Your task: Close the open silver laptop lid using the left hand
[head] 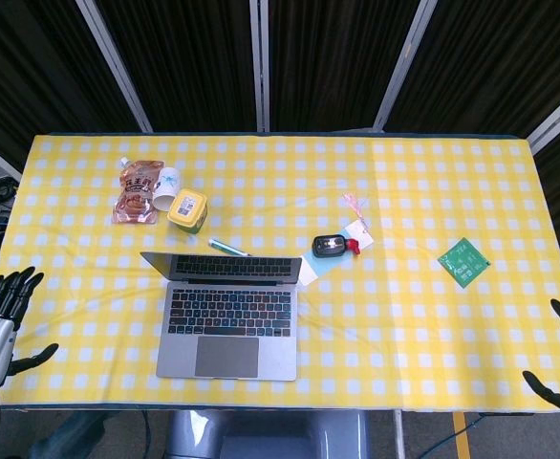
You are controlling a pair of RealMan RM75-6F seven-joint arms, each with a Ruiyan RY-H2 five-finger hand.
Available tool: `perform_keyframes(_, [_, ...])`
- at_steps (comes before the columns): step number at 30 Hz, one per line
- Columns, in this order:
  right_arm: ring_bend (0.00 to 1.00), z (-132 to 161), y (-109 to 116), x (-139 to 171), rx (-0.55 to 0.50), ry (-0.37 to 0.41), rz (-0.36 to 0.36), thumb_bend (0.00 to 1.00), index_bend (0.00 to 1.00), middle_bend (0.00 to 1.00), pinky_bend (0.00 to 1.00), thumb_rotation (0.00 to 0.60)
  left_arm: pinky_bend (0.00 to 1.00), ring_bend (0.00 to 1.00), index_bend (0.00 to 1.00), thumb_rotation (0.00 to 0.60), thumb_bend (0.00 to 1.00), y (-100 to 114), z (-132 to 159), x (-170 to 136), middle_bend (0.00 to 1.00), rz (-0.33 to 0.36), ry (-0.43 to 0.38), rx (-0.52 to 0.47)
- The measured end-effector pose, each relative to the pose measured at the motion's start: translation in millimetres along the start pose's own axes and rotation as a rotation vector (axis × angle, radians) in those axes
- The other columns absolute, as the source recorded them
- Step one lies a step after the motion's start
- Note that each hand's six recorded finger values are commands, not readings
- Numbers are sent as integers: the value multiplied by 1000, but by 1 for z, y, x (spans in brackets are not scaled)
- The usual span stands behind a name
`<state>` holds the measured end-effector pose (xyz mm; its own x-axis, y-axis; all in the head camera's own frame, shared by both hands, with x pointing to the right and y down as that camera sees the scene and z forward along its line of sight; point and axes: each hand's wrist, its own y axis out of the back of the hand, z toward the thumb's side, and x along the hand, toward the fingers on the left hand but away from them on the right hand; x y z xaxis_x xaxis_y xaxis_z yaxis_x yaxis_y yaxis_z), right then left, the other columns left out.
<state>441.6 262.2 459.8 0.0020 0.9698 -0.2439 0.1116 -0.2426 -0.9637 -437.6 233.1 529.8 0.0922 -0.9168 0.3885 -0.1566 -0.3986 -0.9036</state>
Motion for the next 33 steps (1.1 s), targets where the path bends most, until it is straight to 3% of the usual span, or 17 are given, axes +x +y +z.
perform_keyframes(9, [0, -1, 1, 0, -9, -3, -1, 0, 0, 0, 0, 600, 0, 0, 0, 600, 0, -2, 2, -1, 0, -19, -15, -18])
perform_keyframes(14, [0, -3, 0, -1, -6, -12, 5, 0, 0, 0, 0, 600, 0, 0, 0, 600, 21, -5, 17, 16, 0, -61, -77, -52])
perform_keyframes(15, [0, -4, -1, -1, -5, -14, 6, 0, 0, 0, 0, 600, 0, 0, 0, 600, 71, -5, 22, 21, 0, -68, -95, -54])
perform_keyframes(17, [0, -4, -1, -3, -3, -18, 8, 0, 0, 0, 0, 600, 0, 0, 0, 600, 384, -3, 35, 34, 0, -84, -137, -58])
perform_keyframes(20, [0, -6, -3, -4, 2, -26, 16, 0, 0, 0, 0, 600, 0, 0, 0, 600, 765, -1, 55, 55, 0, -115, -193, -50])
perform_keyframes(23, [0, -7, -5, -6, 8, -33, 24, 0, 0, 0, 0, 600, 0, 0, 0, 600, 958, -1, 77, 78, 0, -158, -246, -42])
perform_keyframes(30, [0, -14, -8, -10, 19, -63, 36, 0, 0, 0, 0, 600, 0, 0, 0, 600, 1000, 2, 132, 134, 0, -235, -335, -59])
perform_keyframes(33, [0, -16, -11, -12, 23, -70, 49, 0, 0, 0, 0, 600, 55, 14, 0, 600, 1000, 2, 152, 150, 0, -245, -361, -57])
